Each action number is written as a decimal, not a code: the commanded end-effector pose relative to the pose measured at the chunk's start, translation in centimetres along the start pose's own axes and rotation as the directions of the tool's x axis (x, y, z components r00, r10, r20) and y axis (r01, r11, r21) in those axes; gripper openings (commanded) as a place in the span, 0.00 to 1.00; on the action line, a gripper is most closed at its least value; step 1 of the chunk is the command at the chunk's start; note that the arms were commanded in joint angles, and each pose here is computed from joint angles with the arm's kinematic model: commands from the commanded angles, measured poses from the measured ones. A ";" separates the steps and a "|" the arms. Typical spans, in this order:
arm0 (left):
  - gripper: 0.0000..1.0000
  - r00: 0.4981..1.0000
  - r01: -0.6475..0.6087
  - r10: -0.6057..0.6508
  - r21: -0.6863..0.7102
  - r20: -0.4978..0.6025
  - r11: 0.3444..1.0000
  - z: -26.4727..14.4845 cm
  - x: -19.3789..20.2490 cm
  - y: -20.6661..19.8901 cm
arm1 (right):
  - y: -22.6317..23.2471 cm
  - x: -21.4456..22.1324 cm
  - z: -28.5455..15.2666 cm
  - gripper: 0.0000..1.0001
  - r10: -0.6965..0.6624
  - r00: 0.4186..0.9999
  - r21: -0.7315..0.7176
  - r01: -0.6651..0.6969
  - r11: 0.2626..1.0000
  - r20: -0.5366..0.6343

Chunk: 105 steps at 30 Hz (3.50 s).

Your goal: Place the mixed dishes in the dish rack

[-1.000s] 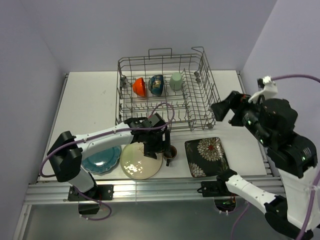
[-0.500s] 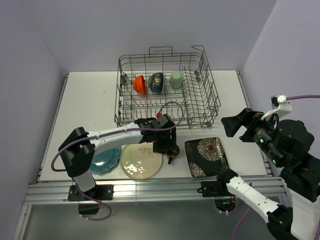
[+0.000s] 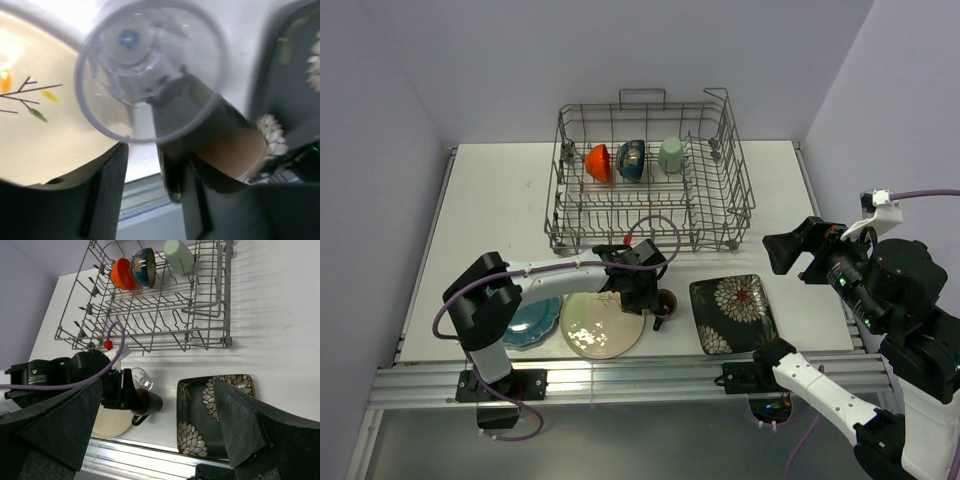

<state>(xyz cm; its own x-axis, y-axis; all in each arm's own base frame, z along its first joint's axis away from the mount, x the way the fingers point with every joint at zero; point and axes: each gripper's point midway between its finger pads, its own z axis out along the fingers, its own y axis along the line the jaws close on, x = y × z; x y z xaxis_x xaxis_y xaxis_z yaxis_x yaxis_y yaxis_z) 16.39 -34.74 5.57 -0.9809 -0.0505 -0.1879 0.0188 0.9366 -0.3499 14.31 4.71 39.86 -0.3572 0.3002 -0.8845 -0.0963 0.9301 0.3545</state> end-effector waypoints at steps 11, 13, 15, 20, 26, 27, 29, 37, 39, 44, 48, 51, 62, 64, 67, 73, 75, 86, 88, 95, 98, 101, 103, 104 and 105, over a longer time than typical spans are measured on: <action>0.00 0.999 -0.029 0.028 -0.024 -0.018 0.999 0.3 1.6 0.9 | 0.5 -0.1 0.6 1.00 0.006 1.000 -0.017 -0.005 1.000 0.005; 0.00 0.999 -0.053 0.053 0.001 -0.011 0.999 -0.6 1.6 0.0 | 0.7 0.1 0.8 1.00 0.009 1.000 -0.025 -0.009 1.000 -0.004; 0.00 0.997 -0.077 0.077 0.023 -0.003 0.997 -1.7 1.7 -0.7 | 0.9 0.2 0.9 1.00 0.013 1.000 -0.032 -0.014 0.999 -0.008; 0.00 0.993 -0.108 0.101 0.106 0.066 0.989 -5.7 1.0 -2.2 | 1.5 1.0 1.8 1.00 0.012 0.999 -0.058 -0.015 0.998 -0.045; 0.00 0.979 -0.197 0.161 0.404 0.122 0.893 -13.6 0.9 -7.6 | 4.5 3.4 3.8 1.00 -0.003 0.981 -0.176 -0.032 0.984 -0.194; 0.00 0.978 -0.207 0.166 0.447 0.130 0.870 -14.6 0.9 -8.3 | 6.1 4.4 4.2 1.00 -0.015 0.966 -0.246 -0.051 0.968 -0.258; 0.00 0.974 -0.228 0.185 0.605 0.132 0.763 -18.0 1.4 -10.4 | 7.7 5.2 4.4 1.00 -0.016 0.951 -0.317 -0.087 0.945 -0.308; 0.00 0.982 -0.167 0.149 0.917 0.120 0.363 -27.1 0.5 -12.5 | 13.1 7.3 3.5 1.00 -0.016 0.902 -0.574 -0.261 0.776 -0.431; 0.00 0.979 -0.182 0.142 0.943 0.147 0.279 -28.8 0.3 -12.3 | 13.3 7.7 3.7 1.00 -0.012 0.898 -0.580 -0.275 0.767 -0.441; 0.00 0.988 -0.123 0.111 0.976 0.104 0.179 -30.6 0.4 -11.8 | 14.1 8.9 3.7 0.99 -0.025 0.875 -0.618 -0.320 0.718 -0.483; 0.00 0.993 -0.093 0.085 0.990 0.084 0.108 -32.1 0.0 -11.6 | 15.0 8.7 3.4 0.98 -0.006 0.873 -0.656 -0.363 0.662 -0.488; 0.00 0.996 -0.078 0.048 0.995 0.075 0.065 -33.1 -0.7 -11.3 | 15.6 8.5 2.7 0.97 -0.006 0.874 -0.692 -0.381 0.613 -0.486; 0.00 0.995 -0.050 -0.085 0.998 0.047 -0.036 -35.1 -3.3 -11.9 | 16.8 6.7 1.7 0.96 0.060 0.900 -0.763 -0.400 0.508 -0.432; 0.00 0.993 -0.050 -0.105 0.998 0.047 -0.027 -35.0 -3.6 -12.0 | 16.9 6.3 1.7 0.96 0.072 0.909 -0.771 -0.388 0.506 -0.410; 0.00 0.993 -0.041 -0.115 0.999 0.037 -0.029 -35.0 -3.7 -12.0 | 17.0 5.9 2.0 0.95 0.090 0.912 -0.772 -0.389 0.503 -0.401; 0.00 0.992 -0.026 -0.122 0.999 0.023 -0.030 -34.6 -3.6 -11.9 | 17.4 5.0 2.6 0.94 0.119 0.919 -0.780 -0.383 0.494 -0.376; 0.00 0.992 -0.026 -0.122 0.999 0.023 -0.030 -34.6 -3.6 -11.9 | 17.5 4.8 2.9 0.93 0.124 0.922 -0.782 -0.377 0.497 -0.366; 0.00 0.993 0.004 -0.122 1.000 -0.007 -0.026 -33.6 -4.2 -12.4 | 18.8 4.7 3.7 0.89 0.106 0.918 -0.796 -0.386 0.467 -0.383; 0.00 0.993 0.003 -0.118 0.999 -0.006 -0.033 -33.6 -4.4 -12.7 | 18.9 4.7 3.8 0.88 0.108 0.919 -0.797 -0.384 0.467 -0.380; 0.00 0.994 0.012 -0.106 0.999 -0.016 -0.039 -33.5 -4.8 -13.4 | 19.3 4.9 4.0 0.65 0.089 0.915 -0.800 -0.388 0.457 -0.393; 0.00 0.994 0.014 -0.109 0.999 -0.020 -0.053 -33.4 -5.1 -13.4 | 19.4 5.2 4.2 0.00 0.077 0.911 -0.792 -0.392 0.467 -0.406; 0.13 0.992 0.027 -0.121 0.996 -0.037 -0.084 -33.6 -5.4 -13.0 | 19.4 5.2 4.4 0.00 0.073 0.912 -0.794 -0.389 0.468 -0.404; 0.73 0.989 0.049 -0.134 0.995 -0.060 -0.081 -33.1 -5.8 -12.6 | 19.4 5.0 4.6 0.00 0.082 0.914 -0.788 -0.386 0.479 -0.397; 0.98 0.988 0.050 -0.140 0.996 -0.060 -0.079 -33.0 -5.9 -12.4 | 19.4 4.8 4.7 0.00 0.082 0.917 -0.791 -0.380 0.480 -0.390; 0.99 0.986 0.053 -0.153 0.996 -0.064 -0.071 -32.8 -6.1 -12.1 | 19.4 4.8 4.8 0.00 0.081 0.917 -0.787 -0.378 0.488 -0.391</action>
<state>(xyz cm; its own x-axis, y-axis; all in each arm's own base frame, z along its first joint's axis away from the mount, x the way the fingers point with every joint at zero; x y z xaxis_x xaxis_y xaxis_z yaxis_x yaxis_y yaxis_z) 15.92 -35.99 37.84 -0.9896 -0.1387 -0.0384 0.0797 -0.3061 -0.9487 15.66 25.06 39.03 -0.7375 0.2699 -0.6190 -0.5869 0.1972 0.7853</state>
